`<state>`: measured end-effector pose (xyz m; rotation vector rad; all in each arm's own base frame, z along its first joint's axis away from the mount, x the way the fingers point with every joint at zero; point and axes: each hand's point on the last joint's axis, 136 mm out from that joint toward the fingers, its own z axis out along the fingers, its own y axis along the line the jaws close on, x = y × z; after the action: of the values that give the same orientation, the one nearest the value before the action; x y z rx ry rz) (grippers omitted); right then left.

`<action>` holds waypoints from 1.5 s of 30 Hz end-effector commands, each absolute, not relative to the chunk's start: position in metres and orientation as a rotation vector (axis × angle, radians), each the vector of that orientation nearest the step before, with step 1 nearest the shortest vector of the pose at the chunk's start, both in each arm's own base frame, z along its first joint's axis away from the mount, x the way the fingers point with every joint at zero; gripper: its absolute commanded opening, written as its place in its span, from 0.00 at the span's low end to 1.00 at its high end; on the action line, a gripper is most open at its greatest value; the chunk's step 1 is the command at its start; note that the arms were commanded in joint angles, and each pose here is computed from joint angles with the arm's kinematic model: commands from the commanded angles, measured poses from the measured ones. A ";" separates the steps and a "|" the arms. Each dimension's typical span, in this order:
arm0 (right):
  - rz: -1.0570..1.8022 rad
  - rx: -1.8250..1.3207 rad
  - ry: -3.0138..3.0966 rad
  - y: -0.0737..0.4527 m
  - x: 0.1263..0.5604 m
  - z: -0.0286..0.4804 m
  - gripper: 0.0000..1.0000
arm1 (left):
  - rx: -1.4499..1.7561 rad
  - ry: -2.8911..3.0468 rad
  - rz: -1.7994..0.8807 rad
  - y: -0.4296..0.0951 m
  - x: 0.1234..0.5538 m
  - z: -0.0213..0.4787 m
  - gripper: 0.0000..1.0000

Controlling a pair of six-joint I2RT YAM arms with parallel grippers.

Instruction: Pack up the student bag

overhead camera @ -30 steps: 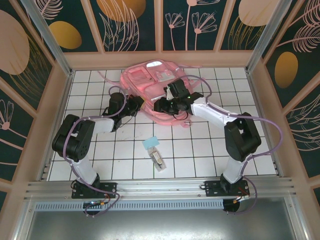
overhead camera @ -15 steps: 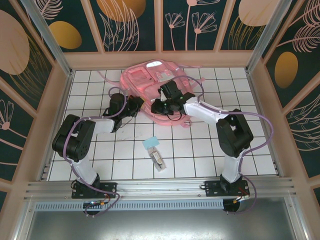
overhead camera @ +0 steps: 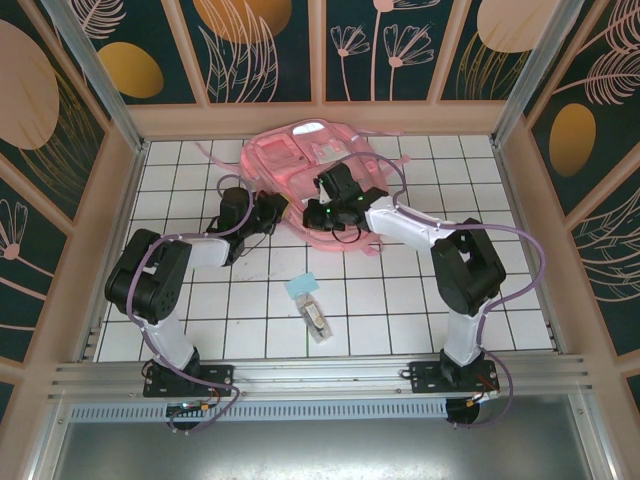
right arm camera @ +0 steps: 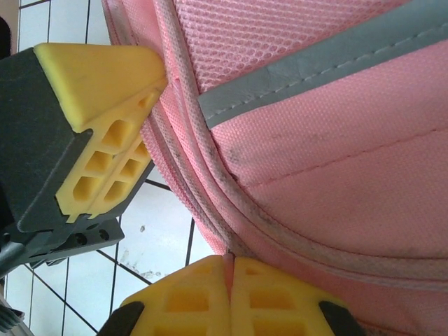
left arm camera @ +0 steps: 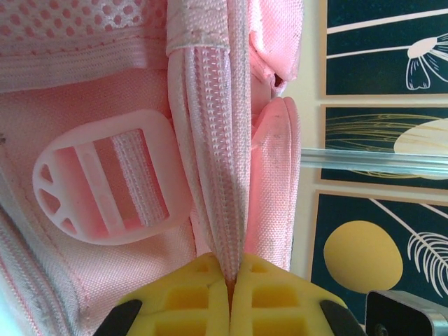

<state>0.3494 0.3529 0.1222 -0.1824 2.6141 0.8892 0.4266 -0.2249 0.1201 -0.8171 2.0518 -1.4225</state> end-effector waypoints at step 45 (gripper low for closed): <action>0.712 -0.383 2.463 0.270 0.327 0.184 0.00 | -0.741 1.904 -1.602 -0.233 0.416 0.180 0.55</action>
<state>0.3125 0.2243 0.1375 -0.1241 2.6290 0.6386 0.4339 -0.2127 0.1557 -0.8012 1.9492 -1.5073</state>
